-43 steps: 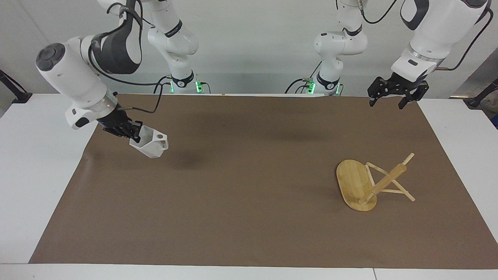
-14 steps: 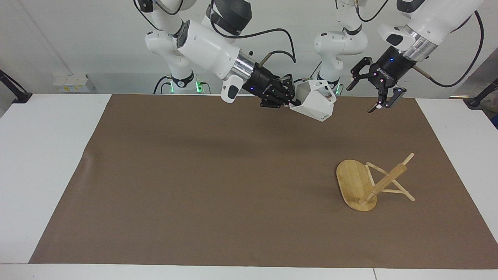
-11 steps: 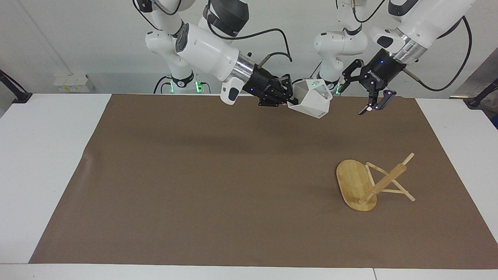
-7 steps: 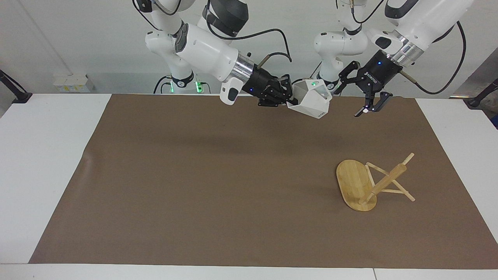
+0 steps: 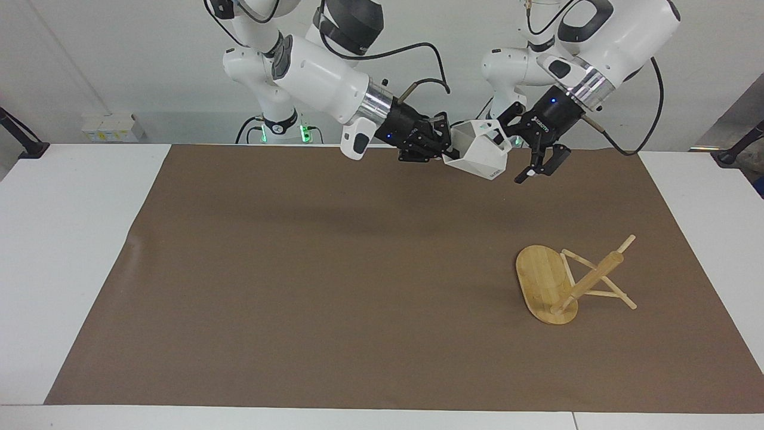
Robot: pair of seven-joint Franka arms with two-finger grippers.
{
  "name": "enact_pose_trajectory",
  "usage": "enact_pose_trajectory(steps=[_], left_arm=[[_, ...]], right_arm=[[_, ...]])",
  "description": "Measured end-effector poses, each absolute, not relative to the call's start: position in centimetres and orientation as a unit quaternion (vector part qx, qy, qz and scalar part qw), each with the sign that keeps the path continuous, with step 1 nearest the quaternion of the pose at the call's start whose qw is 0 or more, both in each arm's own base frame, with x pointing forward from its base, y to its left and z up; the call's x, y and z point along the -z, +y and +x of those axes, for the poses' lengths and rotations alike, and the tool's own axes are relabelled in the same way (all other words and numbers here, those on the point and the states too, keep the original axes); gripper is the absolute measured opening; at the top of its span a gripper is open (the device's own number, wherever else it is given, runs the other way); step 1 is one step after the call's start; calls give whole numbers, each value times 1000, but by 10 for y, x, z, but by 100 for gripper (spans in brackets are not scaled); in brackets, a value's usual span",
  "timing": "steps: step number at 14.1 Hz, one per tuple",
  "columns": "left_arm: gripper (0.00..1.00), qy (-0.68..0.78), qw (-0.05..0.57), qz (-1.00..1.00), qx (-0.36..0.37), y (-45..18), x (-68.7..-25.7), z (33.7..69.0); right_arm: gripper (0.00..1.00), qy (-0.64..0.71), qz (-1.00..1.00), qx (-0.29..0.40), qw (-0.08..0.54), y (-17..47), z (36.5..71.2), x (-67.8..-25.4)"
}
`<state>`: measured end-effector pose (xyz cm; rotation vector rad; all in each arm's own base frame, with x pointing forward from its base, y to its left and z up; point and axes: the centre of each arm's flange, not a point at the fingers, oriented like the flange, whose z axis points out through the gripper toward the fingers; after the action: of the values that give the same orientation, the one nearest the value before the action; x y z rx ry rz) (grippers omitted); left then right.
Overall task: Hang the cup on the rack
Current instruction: 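Grasp the cup with the left gripper while the right gripper holds it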
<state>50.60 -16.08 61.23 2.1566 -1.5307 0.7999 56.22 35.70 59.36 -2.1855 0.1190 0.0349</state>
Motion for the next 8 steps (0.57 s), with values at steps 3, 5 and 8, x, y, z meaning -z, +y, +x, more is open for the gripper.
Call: enact_pose_trajectory(steps=[3, 5, 8], left_arm=[[100, -552, 190, 758, -292, -168, -614, 504], [100, -551, 189, 757, -296, -169, -615, 505], [100, -553, 193, 754, -298, -172, -614, 504]], right_arm=[[7, 45, -888, -17, 458, 360, 560, -593], [7, 45, -888, -17, 458, 360, 560, -593], [7, 46, -888, -17, 458, 360, 560, -593]])
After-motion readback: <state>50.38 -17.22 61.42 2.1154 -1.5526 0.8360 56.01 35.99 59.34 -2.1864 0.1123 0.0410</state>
